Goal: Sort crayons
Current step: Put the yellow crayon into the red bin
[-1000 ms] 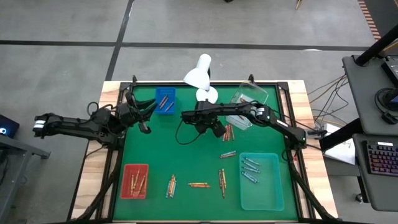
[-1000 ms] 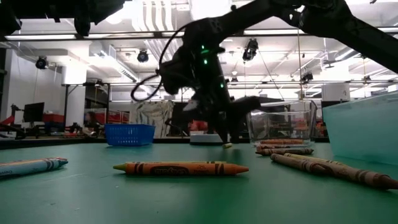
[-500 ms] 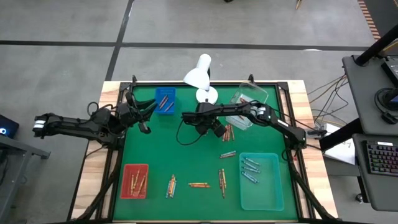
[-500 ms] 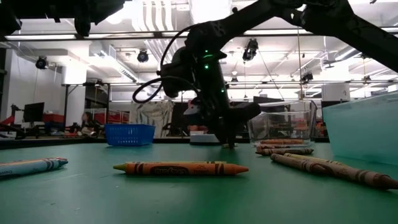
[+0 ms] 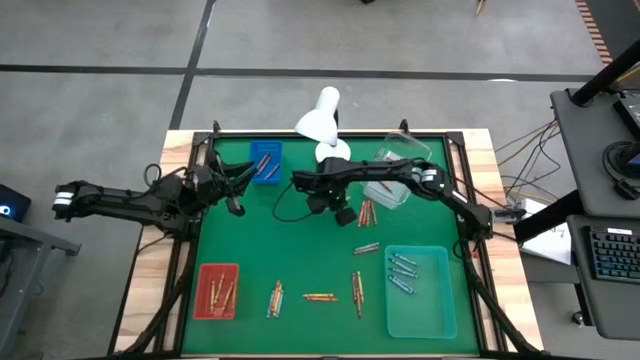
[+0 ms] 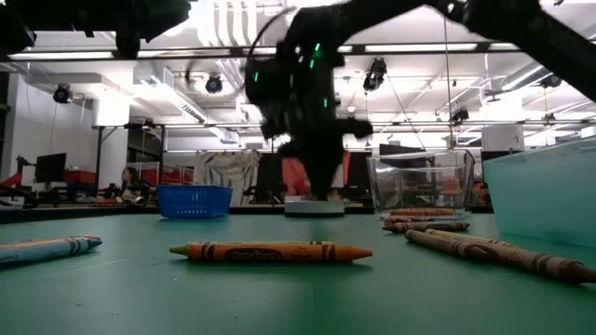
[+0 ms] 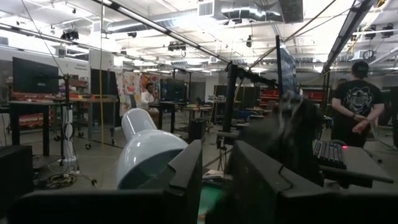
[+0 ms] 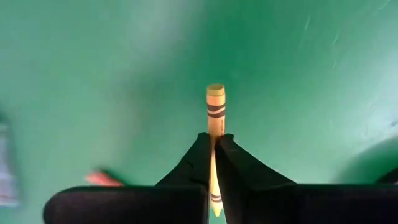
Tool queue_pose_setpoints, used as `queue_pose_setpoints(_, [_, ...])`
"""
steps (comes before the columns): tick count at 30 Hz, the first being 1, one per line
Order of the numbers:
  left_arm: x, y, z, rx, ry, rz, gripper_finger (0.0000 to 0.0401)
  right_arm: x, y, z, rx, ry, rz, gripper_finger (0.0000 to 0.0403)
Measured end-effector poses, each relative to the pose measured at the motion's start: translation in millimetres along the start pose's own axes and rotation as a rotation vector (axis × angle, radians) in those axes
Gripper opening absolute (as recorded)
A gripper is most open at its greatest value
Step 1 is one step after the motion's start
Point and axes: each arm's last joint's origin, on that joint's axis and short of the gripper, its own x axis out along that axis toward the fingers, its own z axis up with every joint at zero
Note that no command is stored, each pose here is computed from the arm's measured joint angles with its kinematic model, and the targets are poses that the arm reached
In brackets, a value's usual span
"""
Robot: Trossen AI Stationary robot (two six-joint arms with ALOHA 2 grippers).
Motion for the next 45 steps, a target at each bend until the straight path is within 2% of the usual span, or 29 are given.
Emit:
queue_pose_setpoints(6, [2.3,-3.5,-3.6,-0.009,0.014,-0.067,0.0076,-46.0,17.2,-1.2,-0.006,-0.297,0.027,0.0008])
queue_pose_setpoints(11, [3.2,-6.5,-5.9,-0.013,0.025,-0.143,0.0076,-77.0,37.1,-15.9,0.011,-0.562,-0.068,0.0008])
queue_pose_setpoints(18, [8.8,-16.7,-18.7,-0.004,0.087,-0.336,0.0076,-87.7,64.1,-32.5,0.085,-1.033,-0.235,0.0008])
queue_pose_setpoints(22, [12.9,-21.1,-31.6,0.014,0.165,-0.361,0.0080,-84.6,73.9,-42.2,0.106,-1.251,-0.272,0.0008])
queue_pose_setpoints(26, [16.3,-24.7,-45.8,0.074,0.244,-0.371,0.0101,-82.4,81.1,-44.5,0.130,-1.433,-0.258,0.0008])
queue_pose_setpoints(29, [20.9,-28.5,-55.8,0.102,0.274,-0.378,0.0127,-81.2,82.2,-43.0,0.169,-1.506,-0.219,0.0008])
queue_pose_setpoints(36, [33.9,-36.7,-71.9,0.096,0.245,-0.368,0.0181,-81.9,81.1,-42.2,0.199,-1.509,-0.203,0.0008])
queue_pose_setpoints(45, [45.7,-45.0,-85.4,0.042,0.146,-0.369,0.0190,-83.0,80.8,-41.9,0.185,-1.509,-0.218,0.0008])
